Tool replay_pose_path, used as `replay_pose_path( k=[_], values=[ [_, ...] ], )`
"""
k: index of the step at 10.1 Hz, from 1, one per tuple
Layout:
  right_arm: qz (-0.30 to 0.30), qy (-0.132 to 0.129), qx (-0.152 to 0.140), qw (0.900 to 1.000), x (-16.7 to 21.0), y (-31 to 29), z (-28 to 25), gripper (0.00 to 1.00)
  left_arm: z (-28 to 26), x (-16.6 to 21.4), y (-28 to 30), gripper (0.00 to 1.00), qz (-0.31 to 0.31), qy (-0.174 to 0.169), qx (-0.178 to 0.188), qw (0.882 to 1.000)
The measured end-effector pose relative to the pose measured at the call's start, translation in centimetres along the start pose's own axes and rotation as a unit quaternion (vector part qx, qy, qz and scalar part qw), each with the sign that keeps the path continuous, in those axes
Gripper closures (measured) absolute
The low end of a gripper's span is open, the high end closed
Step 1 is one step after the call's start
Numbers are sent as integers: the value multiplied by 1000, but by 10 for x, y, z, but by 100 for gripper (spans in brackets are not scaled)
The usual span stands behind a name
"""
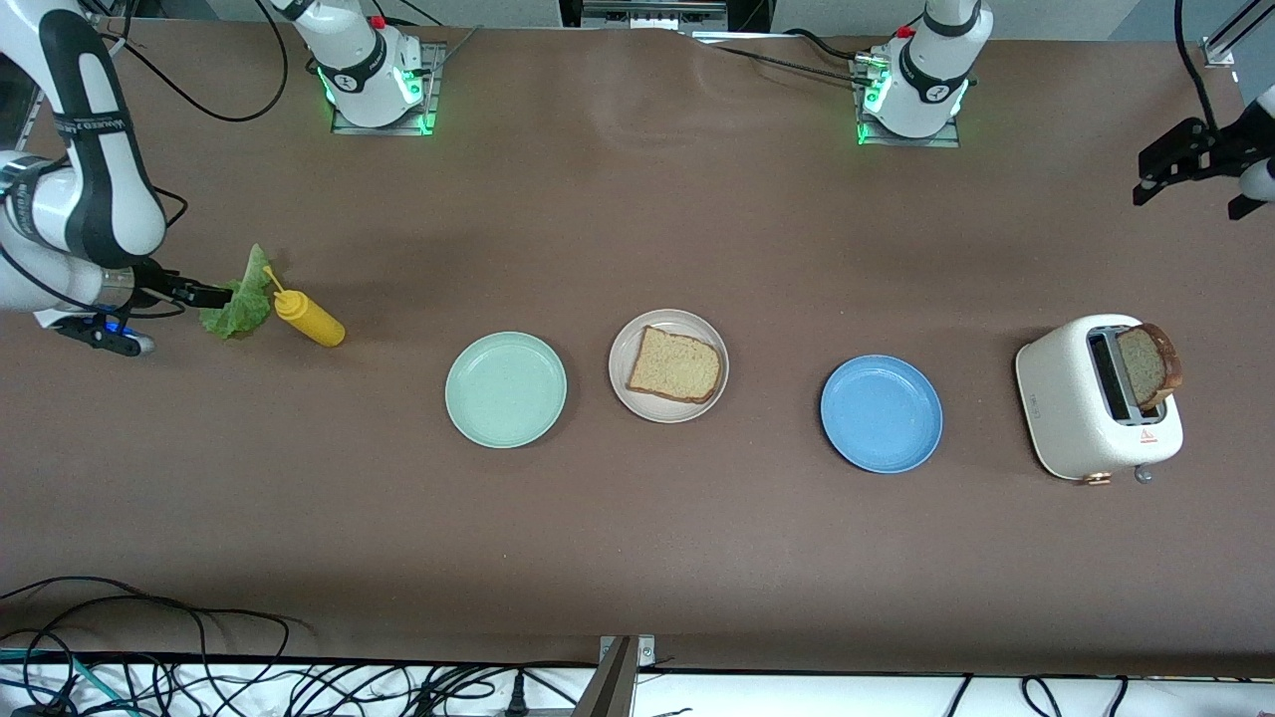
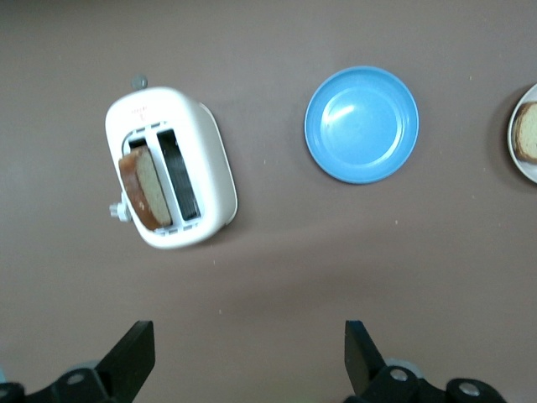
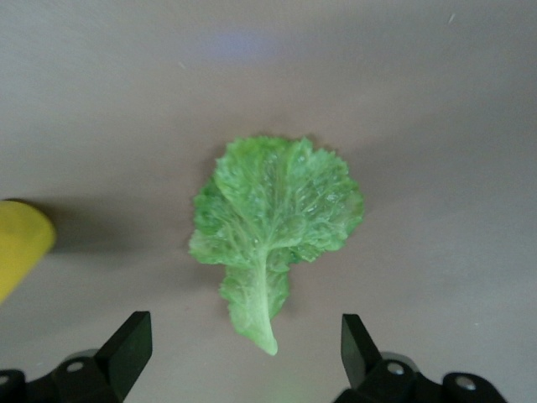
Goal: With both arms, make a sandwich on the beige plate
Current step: 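Lower the right gripper and grasp the green lettuce leaf stem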
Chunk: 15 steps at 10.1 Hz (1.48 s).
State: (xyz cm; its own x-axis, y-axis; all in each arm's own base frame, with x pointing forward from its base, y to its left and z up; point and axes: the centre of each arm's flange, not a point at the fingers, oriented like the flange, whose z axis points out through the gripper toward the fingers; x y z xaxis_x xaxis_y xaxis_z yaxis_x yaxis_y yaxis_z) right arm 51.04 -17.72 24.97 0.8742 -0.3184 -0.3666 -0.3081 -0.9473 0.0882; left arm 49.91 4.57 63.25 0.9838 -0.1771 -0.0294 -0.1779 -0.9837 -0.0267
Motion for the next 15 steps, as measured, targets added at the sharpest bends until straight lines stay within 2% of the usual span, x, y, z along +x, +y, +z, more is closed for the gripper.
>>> replay_pose_path(
  k=[3, 8, 11, 14, 15],
  values=[
    [15, -27, -8, 1000, 8, 19, 41, 0, 2, 4, 10, 0, 9, -3, -4, 1000],
    [18, -36, -11, 999, 19, 23, 76, 1, 7, 8, 6, 0, 6, -8, -5, 1000],
    [10, -34, -11, 999, 21, 23, 74, 45, 8, 7, 0, 0, 1, -8, -6, 1000],
    [9, -33, -12, 999, 21, 23, 74, 94, 8, 7, 0, 0, 1, -8, -6, 1000],
    [9, -33, -12, 999, 21, 23, 74, 99, 8, 7, 0, 0, 0, -8, -6, 1000]
  ],
)
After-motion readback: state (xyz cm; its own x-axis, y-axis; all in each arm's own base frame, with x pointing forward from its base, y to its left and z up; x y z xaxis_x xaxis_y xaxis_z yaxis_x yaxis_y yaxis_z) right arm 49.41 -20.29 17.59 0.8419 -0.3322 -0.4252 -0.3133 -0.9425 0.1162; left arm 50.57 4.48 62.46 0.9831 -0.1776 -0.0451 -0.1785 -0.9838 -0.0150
